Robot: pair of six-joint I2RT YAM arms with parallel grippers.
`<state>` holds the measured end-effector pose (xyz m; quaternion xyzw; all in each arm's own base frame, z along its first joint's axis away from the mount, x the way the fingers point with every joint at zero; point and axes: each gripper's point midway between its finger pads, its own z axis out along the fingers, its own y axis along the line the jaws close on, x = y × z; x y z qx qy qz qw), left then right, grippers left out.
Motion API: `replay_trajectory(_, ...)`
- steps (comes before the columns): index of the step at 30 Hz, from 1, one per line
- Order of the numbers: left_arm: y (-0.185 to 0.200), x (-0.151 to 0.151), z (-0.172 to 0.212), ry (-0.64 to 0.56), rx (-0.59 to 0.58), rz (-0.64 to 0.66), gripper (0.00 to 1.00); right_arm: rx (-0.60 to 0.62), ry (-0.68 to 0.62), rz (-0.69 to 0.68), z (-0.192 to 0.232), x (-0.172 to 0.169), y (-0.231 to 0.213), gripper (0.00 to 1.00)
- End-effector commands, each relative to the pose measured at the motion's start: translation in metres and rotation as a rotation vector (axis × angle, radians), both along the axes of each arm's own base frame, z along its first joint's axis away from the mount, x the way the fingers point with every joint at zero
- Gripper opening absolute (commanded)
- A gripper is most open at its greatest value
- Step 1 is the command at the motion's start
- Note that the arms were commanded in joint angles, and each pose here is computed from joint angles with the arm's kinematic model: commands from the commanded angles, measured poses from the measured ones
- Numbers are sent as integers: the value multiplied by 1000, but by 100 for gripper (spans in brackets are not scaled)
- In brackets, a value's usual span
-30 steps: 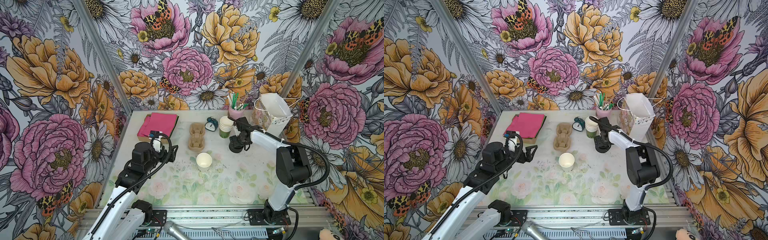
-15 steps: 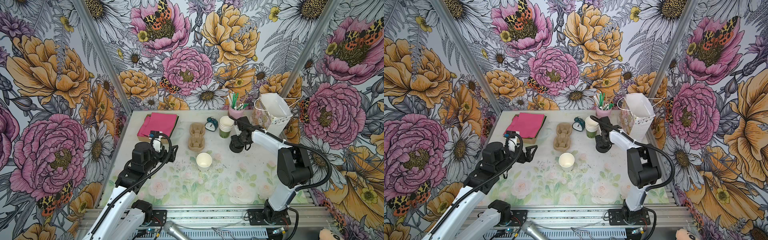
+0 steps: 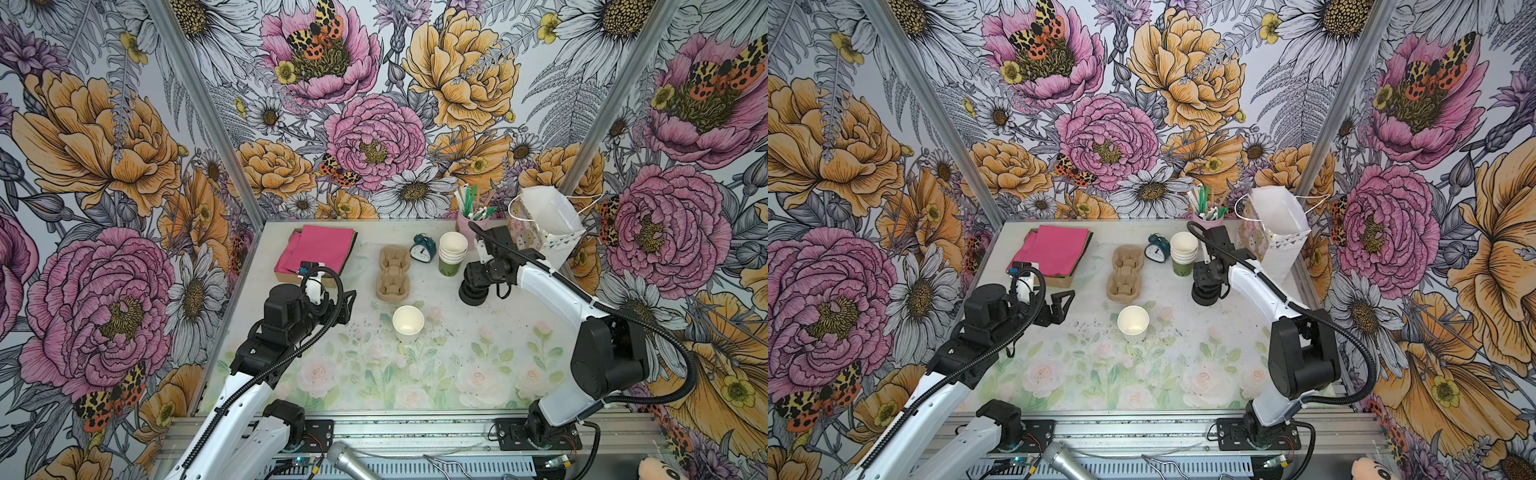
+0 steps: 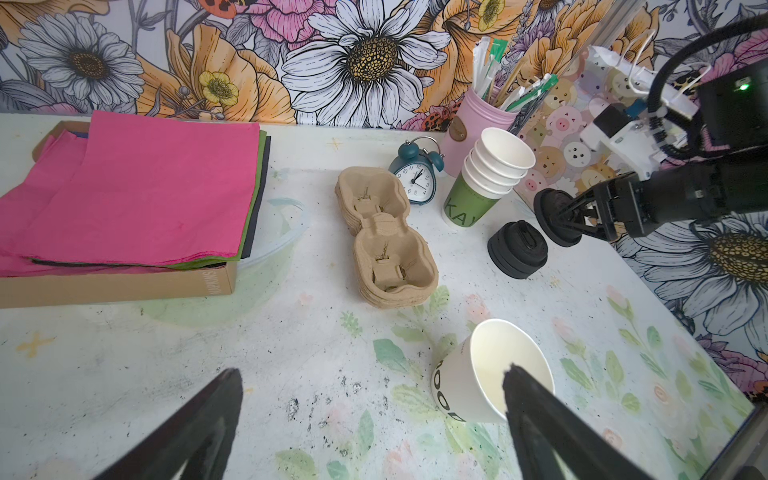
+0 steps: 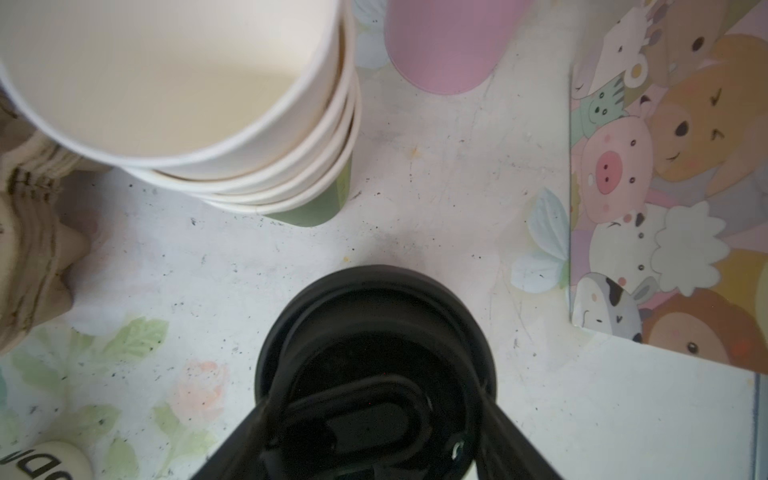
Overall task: Pack the takeout coffee
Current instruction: 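Lift the black lid with right gripper and carry it over the white cup, then lower the black lid onto the white cup rim with right gripper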
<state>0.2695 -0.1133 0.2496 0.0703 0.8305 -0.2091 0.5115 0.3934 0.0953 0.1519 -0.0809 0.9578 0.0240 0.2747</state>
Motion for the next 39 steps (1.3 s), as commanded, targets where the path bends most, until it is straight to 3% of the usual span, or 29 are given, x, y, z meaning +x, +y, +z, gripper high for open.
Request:
replay_trajectory(1, -1, -2, 4, -20, -16, -12, 99, 92, -88, 31, 44, -8, 18, 69)
replay_trajectory(8, -2, -2, 2, -15, -12, -17, 99, 147, -168, 176, 88, -38, 68, 68)
replay_trajectory(14, -6, -2, 2, -13, -16, -29, 99, 189, -162, 303, 98, -64, 113, 66)
replay_trajectory(19, -18, -4, 2, -8, -42, -52, 99, 186, -134, 411, 93, -82, 150, 66)
replay_trajectory(27, -31, -9, -10, 97, -165, -52, 99, 168, -72, 550, 74, -108, 198, 66)
replay_trajectory(39, -27, -10, -30, 117, -216, 32, 99, 31, 41, 626, 35, -128, 212, 65)
